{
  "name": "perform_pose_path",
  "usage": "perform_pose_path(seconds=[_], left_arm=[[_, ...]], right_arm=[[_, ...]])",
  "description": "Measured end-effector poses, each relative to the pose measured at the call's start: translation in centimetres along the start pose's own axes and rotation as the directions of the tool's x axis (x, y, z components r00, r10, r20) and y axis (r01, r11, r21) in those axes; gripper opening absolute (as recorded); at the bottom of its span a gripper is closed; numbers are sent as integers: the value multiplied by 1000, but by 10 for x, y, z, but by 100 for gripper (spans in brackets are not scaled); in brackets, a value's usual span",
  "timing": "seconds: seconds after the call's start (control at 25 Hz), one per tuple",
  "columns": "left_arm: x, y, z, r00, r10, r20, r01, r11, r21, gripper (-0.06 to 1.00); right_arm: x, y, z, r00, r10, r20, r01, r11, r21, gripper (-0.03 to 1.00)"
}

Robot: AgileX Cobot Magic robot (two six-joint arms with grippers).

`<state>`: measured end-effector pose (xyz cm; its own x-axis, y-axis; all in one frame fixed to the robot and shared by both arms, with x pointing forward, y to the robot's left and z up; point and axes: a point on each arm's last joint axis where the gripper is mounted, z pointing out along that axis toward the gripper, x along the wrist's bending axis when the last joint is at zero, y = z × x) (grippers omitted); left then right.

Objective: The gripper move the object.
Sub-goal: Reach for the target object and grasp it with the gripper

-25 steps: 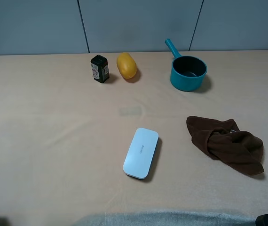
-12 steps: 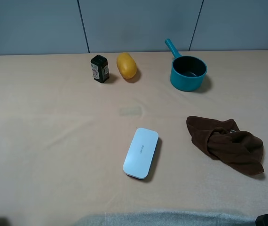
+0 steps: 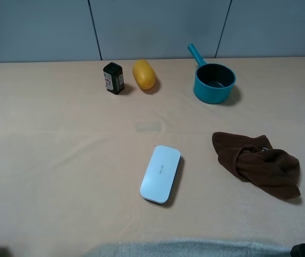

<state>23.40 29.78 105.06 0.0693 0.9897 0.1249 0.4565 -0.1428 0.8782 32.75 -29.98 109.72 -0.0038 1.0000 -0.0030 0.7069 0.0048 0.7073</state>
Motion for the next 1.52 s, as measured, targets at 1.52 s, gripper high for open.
perform_pose_path(seconds=[1.52], left_arm=[[0,0,0,1000,0,0,0,1000,0,96]], right_arm=[[34,153,146,985,-113,-128,152,923,355,69]])
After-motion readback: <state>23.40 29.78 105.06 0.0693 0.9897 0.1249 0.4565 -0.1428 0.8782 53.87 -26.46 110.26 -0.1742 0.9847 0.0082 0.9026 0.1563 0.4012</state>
